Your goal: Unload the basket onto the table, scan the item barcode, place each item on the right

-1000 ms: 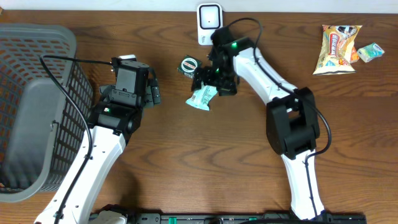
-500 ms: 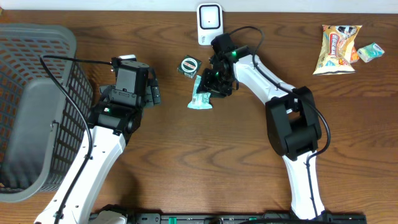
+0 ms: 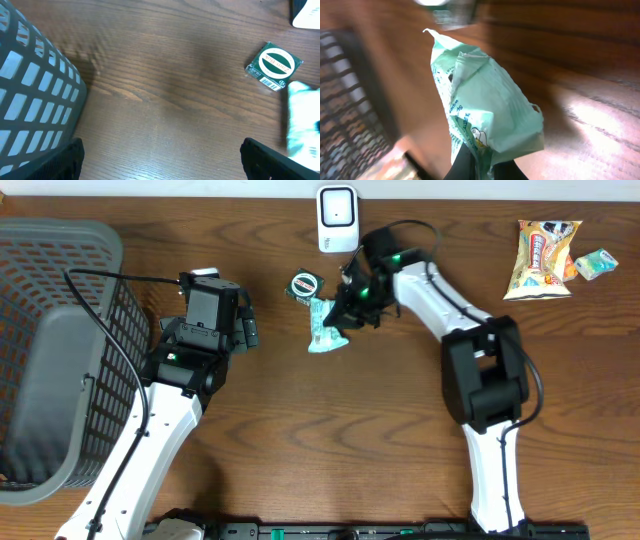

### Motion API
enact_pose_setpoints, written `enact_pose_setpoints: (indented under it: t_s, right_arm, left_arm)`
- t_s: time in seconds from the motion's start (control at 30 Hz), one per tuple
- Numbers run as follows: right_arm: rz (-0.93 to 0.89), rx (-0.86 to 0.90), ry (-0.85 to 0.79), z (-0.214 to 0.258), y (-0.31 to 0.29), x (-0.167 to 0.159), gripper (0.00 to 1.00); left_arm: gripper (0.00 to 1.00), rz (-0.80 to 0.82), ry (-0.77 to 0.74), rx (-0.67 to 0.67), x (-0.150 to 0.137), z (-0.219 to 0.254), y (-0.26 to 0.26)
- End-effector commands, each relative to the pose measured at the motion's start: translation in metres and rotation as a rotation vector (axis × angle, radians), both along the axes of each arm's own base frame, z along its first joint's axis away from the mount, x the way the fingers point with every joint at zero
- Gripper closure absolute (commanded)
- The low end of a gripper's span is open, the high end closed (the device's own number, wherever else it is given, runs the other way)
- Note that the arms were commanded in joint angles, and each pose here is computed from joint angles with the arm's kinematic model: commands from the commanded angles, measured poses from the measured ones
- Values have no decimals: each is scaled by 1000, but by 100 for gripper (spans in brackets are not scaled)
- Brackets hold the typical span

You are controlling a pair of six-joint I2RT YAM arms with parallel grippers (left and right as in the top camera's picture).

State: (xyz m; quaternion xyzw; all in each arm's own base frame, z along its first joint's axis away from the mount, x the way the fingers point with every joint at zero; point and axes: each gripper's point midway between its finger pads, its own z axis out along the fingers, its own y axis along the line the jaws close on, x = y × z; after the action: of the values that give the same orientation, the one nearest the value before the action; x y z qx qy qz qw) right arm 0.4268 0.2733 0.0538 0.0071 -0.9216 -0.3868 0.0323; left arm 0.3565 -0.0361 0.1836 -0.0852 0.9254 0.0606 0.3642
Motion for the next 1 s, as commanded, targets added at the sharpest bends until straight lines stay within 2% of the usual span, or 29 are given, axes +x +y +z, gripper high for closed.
enact_pose_setpoints:
  t_s: [0.0, 0.33, 0.43, 0.57, 0.97]
  right_arm:
    - [128, 282, -209, 106, 4, -3, 99]
    - [155, 366, -559, 230, -8, -9, 99]
    - [135, 343, -658, 257, -10, -10, 99]
    - [48, 272, -678, 272, -16, -8, 99]
    - [43, 266, -631, 272, -16, -20, 99]
  left_arm:
    - [2, 5, -9, 19, 0, 4, 4]
    - [2, 5, -9, 19, 0, 4, 4]
    - [2, 5, -9, 19, 0, 4, 4]
    - [2, 5, -9, 19, 0, 4, 4]
    - [2, 5, -9, 19, 0, 4, 4]
